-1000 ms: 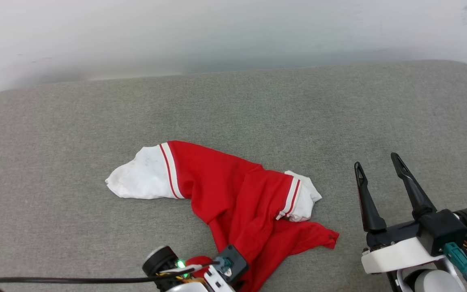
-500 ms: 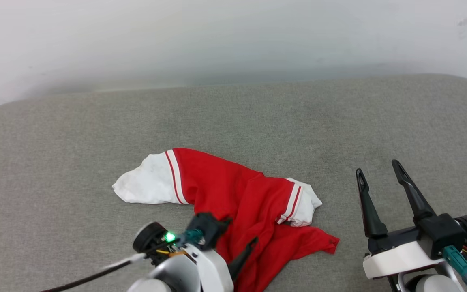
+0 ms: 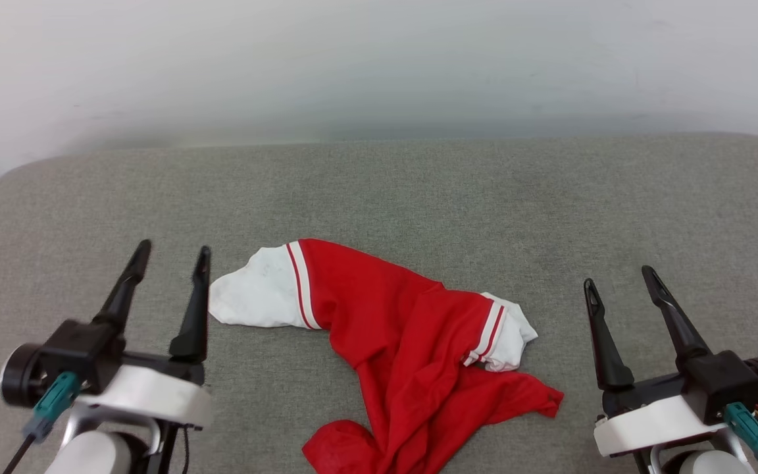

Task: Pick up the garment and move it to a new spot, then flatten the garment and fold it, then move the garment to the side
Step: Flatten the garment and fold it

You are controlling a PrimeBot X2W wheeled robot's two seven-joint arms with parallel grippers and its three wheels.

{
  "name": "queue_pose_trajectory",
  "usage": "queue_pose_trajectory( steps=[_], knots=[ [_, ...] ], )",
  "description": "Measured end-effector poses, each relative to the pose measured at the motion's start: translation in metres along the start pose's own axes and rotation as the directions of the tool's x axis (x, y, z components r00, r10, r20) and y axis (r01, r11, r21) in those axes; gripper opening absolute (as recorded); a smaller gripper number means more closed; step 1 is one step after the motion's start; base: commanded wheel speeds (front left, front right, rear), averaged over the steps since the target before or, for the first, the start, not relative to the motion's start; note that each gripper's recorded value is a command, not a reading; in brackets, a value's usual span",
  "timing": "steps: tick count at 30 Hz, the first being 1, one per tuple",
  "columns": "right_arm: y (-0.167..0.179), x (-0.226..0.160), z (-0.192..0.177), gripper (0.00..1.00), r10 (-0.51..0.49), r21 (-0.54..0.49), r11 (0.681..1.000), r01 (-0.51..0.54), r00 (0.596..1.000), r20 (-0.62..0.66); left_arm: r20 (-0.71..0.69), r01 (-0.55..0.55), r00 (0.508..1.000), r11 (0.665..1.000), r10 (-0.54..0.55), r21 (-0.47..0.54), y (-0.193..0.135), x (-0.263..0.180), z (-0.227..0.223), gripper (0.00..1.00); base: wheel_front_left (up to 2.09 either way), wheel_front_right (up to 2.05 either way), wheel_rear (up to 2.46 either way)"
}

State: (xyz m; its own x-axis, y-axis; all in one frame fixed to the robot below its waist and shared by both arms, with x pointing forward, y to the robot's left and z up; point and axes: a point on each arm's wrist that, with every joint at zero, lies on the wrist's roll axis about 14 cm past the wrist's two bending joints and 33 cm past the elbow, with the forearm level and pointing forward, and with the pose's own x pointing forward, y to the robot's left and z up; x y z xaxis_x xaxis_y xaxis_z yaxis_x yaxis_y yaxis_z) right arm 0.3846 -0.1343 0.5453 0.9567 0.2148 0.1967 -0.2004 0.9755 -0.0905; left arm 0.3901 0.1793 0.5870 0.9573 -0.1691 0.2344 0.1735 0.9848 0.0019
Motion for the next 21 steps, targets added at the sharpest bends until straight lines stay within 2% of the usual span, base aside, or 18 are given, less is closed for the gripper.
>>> queue_pose_trajectory(
  steps=[4,6,10,12,14,18,21],
  knots=[
    [0.000,-0.001,-0.012,1.00,0.001,0.003,1.000,-0.001,0.999,-0.036,0.005,-0.079,0.997,0.997,0.079,0.016,0.018,-0.012,-0.003,1.00,0.00,0.00,0.00],
    [0.008,-0.003,-0.033,1.00,0.028,0.017,1.000,-0.026,0.991,-0.134,0.029,-0.118,0.993,0.993,0.118,0.001,0.024,-0.014,0.003,1.00,0.00,0.00,0.00],
    [0.015,0.000,-0.063,1.00,0.106,0.032,0.994,-0.101,0.939,-0.326,0.028,-0.141,0.990,0.990,0.141,0.005,0.029,-0.020,-0.001,1.00,0.00,0.00,0.00],
    [0.018,0.003,-0.075,1.00,0.154,0.040,0.988,-0.152,0.889,-0.432,0.018,-0.135,0.991,0.991,0.135,0.011,0.028,-0.020,-0.006,1.00,0.00,0.00,0.00],
    [0.019,0.002,-0.086,1.00,0.193,0.056,0.979,-0.194,0.821,-0.538,-0.006,-0.120,0.993,0.993,0.120,0.019,0.026,-0.022,-0.015,1.00,0.00,0.00,0.00],
    [0.017,0.013,-0.096,1.00,0.234,0.094,0.968,-0.234,0.697,-0.677,-0.008,-0.124,0.992,0.992,0.124,0.019,0.027,-0.018,-0.019,1.00,0.00,0.00,0.00],
    [0.024,0.010,-0.111,1.00,0.268,0.140,0.956,-0.257,0.576,-0.772,-0.011,-0.134,0.991,0.991,0.134,0.016,0.029,-0.017,-0.022,1.00,0.00,0.00,0.00]
  ],
)
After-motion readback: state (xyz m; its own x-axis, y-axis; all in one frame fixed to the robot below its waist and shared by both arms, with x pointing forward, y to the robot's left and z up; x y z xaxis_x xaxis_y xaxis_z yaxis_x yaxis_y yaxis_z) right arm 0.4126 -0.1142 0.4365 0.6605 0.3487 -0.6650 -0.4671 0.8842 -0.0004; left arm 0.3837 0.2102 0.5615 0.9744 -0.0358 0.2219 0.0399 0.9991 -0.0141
